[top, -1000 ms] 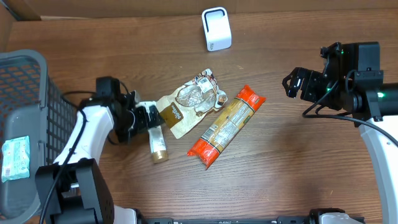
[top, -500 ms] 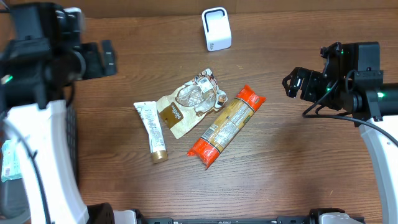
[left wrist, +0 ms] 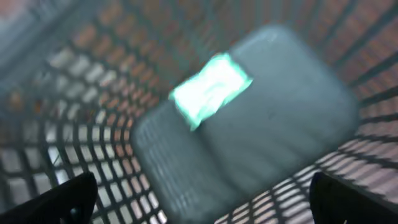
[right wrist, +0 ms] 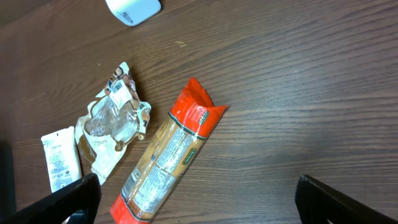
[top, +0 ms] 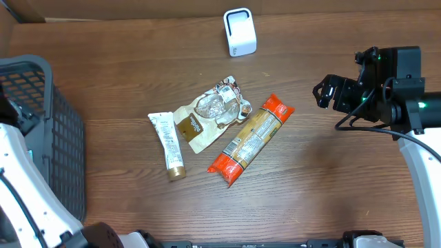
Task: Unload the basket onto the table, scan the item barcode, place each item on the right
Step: 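Move the left gripper back over the basket toward the mint packet, then lower the left gripper into the basket and grasp the mint-green packet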
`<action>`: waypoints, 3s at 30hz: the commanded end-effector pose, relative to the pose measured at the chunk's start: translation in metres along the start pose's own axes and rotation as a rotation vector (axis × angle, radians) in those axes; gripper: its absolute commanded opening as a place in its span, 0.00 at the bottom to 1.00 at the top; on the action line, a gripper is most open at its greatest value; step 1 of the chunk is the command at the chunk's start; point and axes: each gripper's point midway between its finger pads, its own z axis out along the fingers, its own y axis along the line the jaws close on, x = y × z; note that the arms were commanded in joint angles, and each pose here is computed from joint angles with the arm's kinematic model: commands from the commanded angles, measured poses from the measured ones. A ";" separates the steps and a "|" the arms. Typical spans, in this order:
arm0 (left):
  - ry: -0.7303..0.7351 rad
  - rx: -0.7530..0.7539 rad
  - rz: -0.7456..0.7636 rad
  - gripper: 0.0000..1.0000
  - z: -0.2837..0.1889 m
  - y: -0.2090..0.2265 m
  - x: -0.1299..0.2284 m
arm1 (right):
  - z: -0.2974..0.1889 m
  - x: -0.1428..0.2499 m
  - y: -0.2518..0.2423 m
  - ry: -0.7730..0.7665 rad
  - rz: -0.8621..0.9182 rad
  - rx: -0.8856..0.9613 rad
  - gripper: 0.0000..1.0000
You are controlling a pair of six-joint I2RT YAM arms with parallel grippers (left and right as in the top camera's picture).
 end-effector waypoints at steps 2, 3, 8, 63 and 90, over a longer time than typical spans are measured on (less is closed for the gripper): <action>0.029 -0.074 -0.007 0.99 0.056 -0.005 0.023 | -0.007 -0.008 0.006 -0.028 -0.016 -0.012 1.00; 0.024 -0.070 0.018 1.00 0.064 -0.009 0.025 | -0.007 -0.008 0.006 -0.028 -0.016 -0.012 1.00; -0.055 -0.042 0.158 1.00 0.104 -0.032 0.024 | -0.007 -0.008 0.006 -0.028 -0.016 -0.012 1.00; 0.012 0.275 0.413 1.00 0.263 -0.038 0.039 | -0.007 -0.008 0.006 -0.028 -0.016 -0.012 1.00; 0.121 0.417 0.462 0.04 0.286 -0.066 0.080 | -0.007 -0.008 0.006 -0.028 -0.016 -0.012 1.00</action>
